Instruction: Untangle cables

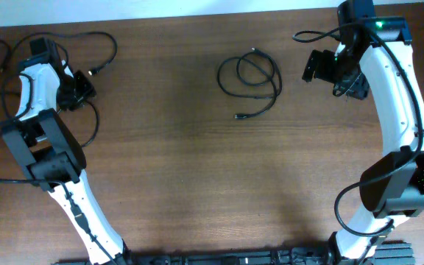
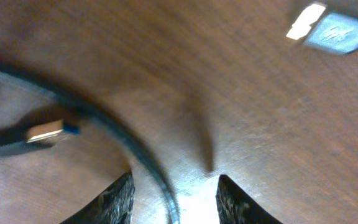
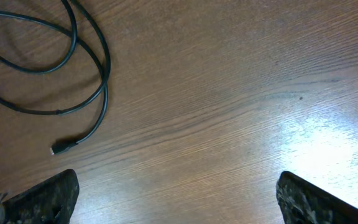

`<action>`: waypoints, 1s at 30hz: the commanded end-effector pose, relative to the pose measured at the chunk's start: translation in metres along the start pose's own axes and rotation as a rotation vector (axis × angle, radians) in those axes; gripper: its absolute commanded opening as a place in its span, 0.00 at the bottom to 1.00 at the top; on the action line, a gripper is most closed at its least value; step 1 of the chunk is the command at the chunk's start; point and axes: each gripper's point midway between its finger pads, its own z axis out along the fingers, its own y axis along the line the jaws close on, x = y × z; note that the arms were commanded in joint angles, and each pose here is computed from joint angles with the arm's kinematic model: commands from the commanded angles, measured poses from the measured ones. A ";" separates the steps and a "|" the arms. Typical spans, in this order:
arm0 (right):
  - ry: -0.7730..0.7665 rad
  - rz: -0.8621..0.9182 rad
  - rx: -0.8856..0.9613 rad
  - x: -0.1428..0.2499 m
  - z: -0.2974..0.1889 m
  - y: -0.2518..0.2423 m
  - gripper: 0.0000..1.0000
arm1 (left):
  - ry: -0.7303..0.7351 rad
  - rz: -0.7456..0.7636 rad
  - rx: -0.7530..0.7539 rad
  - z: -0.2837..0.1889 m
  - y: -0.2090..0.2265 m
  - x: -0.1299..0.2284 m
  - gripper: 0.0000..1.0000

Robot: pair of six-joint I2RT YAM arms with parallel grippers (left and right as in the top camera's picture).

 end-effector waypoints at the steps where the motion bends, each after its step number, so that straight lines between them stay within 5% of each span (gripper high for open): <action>1: 0.007 -0.001 0.017 0.001 0.003 -0.004 0.99 | 0.042 -0.002 0.061 0.024 -0.008 0.006 0.44; 3: 0.007 -0.001 0.017 0.001 0.003 -0.004 0.99 | 0.011 -0.004 0.108 0.007 -0.016 -0.009 0.56; 7: 0.007 -0.001 0.017 0.001 0.003 -0.004 0.99 | -0.007 -0.007 0.228 -0.048 -0.039 -0.025 0.61; 9: 0.007 -0.001 0.017 0.001 0.003 -0.004 0.99 | -0.024 -0.007 0.274 -0.084 -0.046 -0.030 0.92; 10: 0.007 -0.001 0.017 0.001 0.003 -0.004 0.99 | -0.027 -0.007 0.315 -0.111 -0.053 -0.029 0.99; 19: 0.007 -0.001 0.017 0.001 0.003 -0.004 0.99 | 0.073 0.086 0.467 -0.237 -0.079 0.048 0.99; 30: 0.007 -0.001 0.017 0.001 0.003 -0.004 0.99 | -0.226 0.348 0.531 -0.391 -0.097 0.127 0.99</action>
